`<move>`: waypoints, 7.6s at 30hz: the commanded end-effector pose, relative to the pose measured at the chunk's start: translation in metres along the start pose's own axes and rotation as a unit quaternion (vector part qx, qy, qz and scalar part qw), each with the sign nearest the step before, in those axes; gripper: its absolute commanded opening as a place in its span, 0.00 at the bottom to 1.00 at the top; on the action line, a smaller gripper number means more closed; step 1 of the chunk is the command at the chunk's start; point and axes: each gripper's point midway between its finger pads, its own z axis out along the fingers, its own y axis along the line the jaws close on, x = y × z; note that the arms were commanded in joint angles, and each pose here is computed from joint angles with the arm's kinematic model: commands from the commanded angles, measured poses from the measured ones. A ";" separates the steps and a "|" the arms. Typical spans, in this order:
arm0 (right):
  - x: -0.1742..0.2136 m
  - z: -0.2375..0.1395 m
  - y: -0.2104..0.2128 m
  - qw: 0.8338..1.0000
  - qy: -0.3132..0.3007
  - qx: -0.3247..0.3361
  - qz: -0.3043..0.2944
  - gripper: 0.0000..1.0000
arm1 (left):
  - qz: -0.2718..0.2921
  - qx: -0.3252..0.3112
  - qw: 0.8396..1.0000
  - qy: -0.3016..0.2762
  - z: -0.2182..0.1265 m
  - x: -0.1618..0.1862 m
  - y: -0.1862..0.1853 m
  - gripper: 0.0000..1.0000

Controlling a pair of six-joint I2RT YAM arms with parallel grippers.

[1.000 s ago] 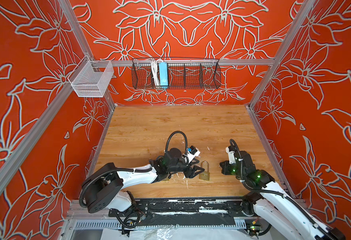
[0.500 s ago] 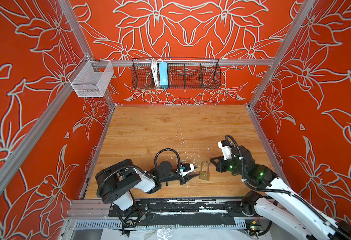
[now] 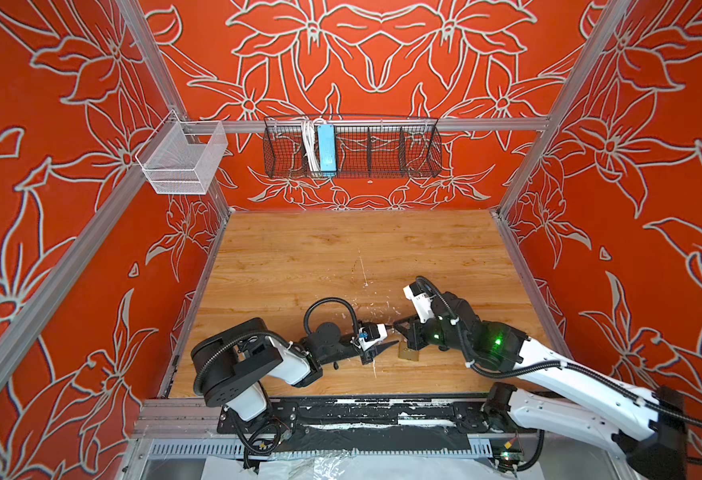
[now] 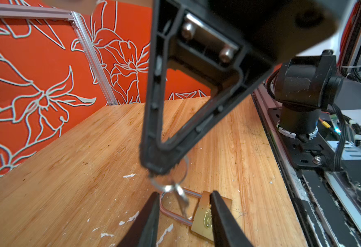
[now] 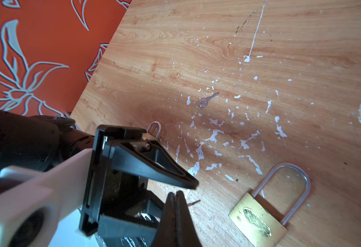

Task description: Unlock with the key

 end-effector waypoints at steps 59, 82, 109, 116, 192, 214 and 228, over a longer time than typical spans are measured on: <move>-0.049 -0.065 -0.030 0.977 -0.169 0.113 -0.062 0.53 | 0.271 -0.085 0.939 0.194 -0.024 0.016 0.045 0.00; -0.103 -0.057 -0.016 0.937 -0.253 -0.239 -0.033 0.67 | 0.765 -0.023 0.542 0.347 -0.023 -0.050 0.104 0.00; -0.073 -0.018 0.036 0.925 -0.086 -0.368 -0.047 0.70 | 0.793 -0.097 0.532 0.279 -0.024 -0.115 0.097 0.00; -0.071 -0.016 0.035 0.927 -0.081 -0.362 -0.050 0.61 | 0.792 -0.108 0.535 0.276 -0.029 -0.120 0.098 0.00; -0.063 -0.046 -0.193 0.951 -0.205 0.051 0.225 0.00 | -0.009 -0.131 0.962 0.238 -0.021 -0.095 0.056 0.97; -0.023 -0.093 -0.200 0.934 -0.275 0.159 0.161 0.00 | -0.403 -0.324 0.830 0.209 0.062 -0.010 0.011 0.97; -0.021 -0.103 -0.202 0.926 -0.291 0.177 0.161 0.00 | -0.385 -0.382 0.704 0.458 0.070 0.057 -0.011 0.97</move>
